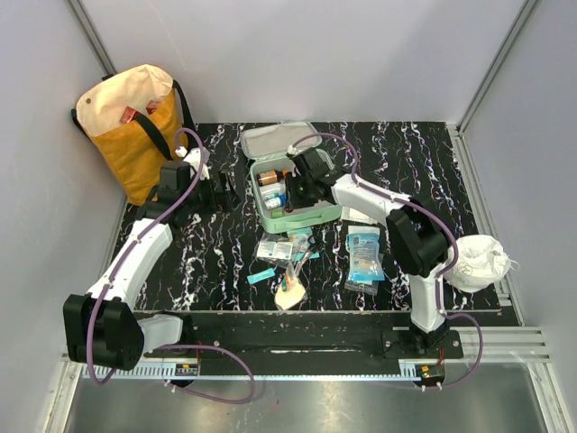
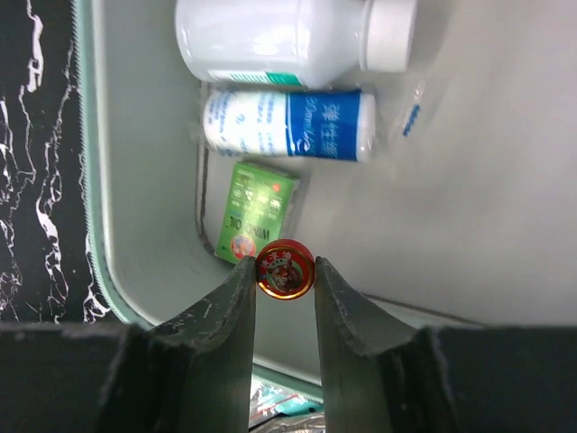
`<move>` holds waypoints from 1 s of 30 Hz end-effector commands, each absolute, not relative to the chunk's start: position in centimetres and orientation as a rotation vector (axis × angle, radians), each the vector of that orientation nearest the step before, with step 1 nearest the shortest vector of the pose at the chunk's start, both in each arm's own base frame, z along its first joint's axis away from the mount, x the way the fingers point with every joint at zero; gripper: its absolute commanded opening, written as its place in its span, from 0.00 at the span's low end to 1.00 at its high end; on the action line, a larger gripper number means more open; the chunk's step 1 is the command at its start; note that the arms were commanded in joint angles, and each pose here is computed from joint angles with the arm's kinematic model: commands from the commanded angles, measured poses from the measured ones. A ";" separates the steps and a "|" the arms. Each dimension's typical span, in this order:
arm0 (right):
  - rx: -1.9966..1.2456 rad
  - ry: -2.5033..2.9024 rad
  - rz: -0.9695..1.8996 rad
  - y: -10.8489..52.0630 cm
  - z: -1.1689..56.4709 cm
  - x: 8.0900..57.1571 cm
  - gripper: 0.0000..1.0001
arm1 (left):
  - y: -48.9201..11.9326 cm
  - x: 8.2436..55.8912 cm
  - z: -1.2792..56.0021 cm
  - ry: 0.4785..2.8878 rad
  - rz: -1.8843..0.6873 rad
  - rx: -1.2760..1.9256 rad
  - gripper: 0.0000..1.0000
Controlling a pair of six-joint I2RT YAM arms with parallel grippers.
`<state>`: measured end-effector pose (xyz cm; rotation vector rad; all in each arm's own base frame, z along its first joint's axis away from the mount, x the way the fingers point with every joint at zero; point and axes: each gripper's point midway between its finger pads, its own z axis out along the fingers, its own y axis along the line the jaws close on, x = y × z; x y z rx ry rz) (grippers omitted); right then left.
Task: Organize the medicine kit
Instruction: Place the medical item at the medicine box.
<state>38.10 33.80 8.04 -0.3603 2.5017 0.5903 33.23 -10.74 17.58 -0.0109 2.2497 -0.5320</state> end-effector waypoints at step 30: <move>-0.550 2.274 0.607 36.0 17.5 40.5 0.60 | -10.9 33.7 19.3 2.171 -0.549 -0.018 0.99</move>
